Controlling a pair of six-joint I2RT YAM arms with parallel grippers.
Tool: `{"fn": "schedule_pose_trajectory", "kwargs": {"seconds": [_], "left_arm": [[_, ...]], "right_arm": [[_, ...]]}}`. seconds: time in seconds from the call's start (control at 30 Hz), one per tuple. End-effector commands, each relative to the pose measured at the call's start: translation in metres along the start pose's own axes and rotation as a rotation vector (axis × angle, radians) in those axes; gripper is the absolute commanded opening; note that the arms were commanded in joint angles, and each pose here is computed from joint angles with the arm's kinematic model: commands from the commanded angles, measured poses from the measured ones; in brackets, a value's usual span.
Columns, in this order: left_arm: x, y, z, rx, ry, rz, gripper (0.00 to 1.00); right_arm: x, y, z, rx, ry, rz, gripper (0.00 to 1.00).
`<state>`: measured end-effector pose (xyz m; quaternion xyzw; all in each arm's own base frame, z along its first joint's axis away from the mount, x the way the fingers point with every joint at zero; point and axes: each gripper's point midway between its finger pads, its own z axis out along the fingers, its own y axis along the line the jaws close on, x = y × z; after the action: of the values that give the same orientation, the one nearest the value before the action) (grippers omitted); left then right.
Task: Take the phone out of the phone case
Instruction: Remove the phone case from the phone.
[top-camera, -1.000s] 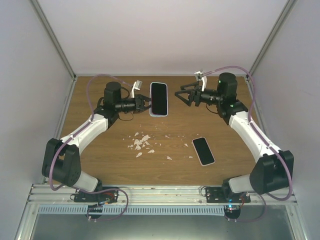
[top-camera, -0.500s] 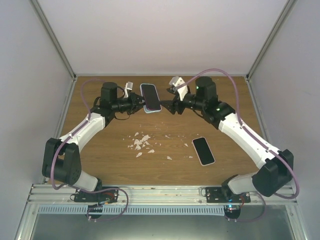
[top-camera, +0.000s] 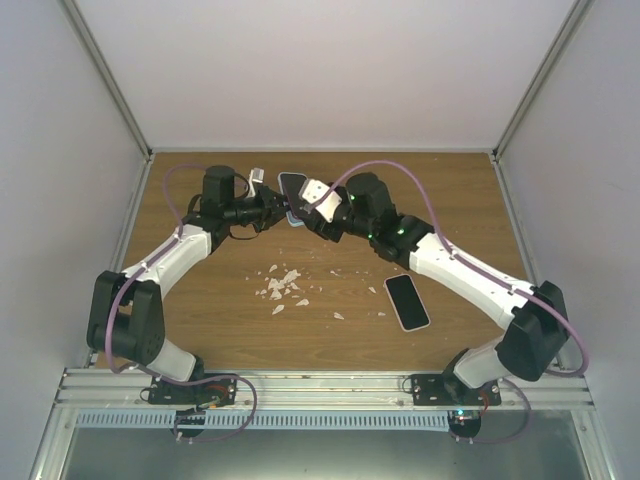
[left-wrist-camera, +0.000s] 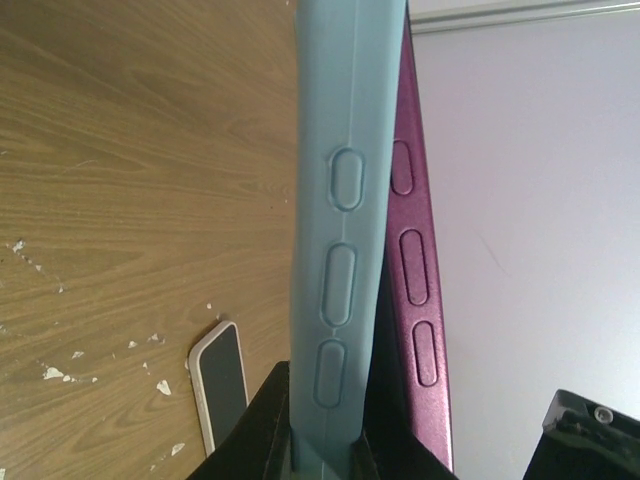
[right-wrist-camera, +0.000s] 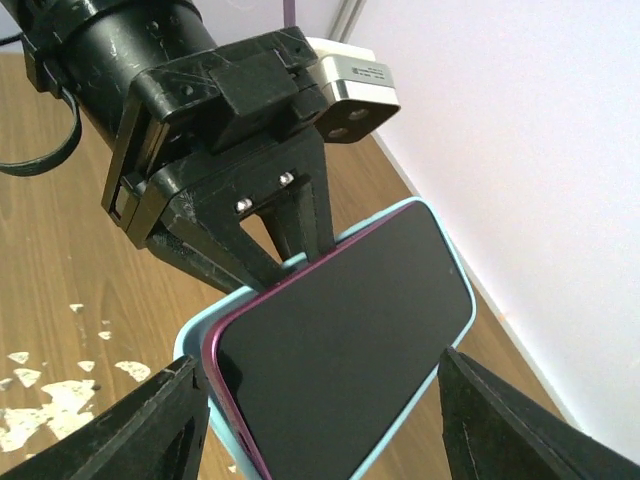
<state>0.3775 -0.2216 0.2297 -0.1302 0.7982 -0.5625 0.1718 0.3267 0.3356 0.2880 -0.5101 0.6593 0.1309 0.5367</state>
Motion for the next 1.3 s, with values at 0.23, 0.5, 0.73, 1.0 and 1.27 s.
{"fn": "schedule_pose_trajectory", "kwargs": {"seconds": [0.23, 0.5, 0.73, 1.0, 1.27], "left_arm": [[-0.003, -0.016, 0.000, 0.080, 0.007, 0.029, 0.00], [-0.004, -0.012, 0.003, 0.076, 0.008, 0.019, 0.00], [-0.006, -0.008, 0.005, 0.066, 0.006, 0.011, 0.00], [-0.007, -0.008, 0.005, 0.069, 0.006, 0.004, 0.00], [-0.006, -0.005, 0.007, 0.069, 0.009, -0.003, 0.00]], "right_arm": [[0.002, -0.001, 0.016, 0.144, 0.030, -0.196, 0.60], [0.006, 0.016, 0.019, 0.091, 0.034, -0.207, 0.60], [0.008, 0.023, 0.019, 0.056, 0.035, -0.205, 0.61], [0.021, 0.019, 0.025, 0.097, 0.066, -0.219, 0.62], [0.025, 0.024, 0.028, 0.079, 0.073, -0.213, 0.62]]}}
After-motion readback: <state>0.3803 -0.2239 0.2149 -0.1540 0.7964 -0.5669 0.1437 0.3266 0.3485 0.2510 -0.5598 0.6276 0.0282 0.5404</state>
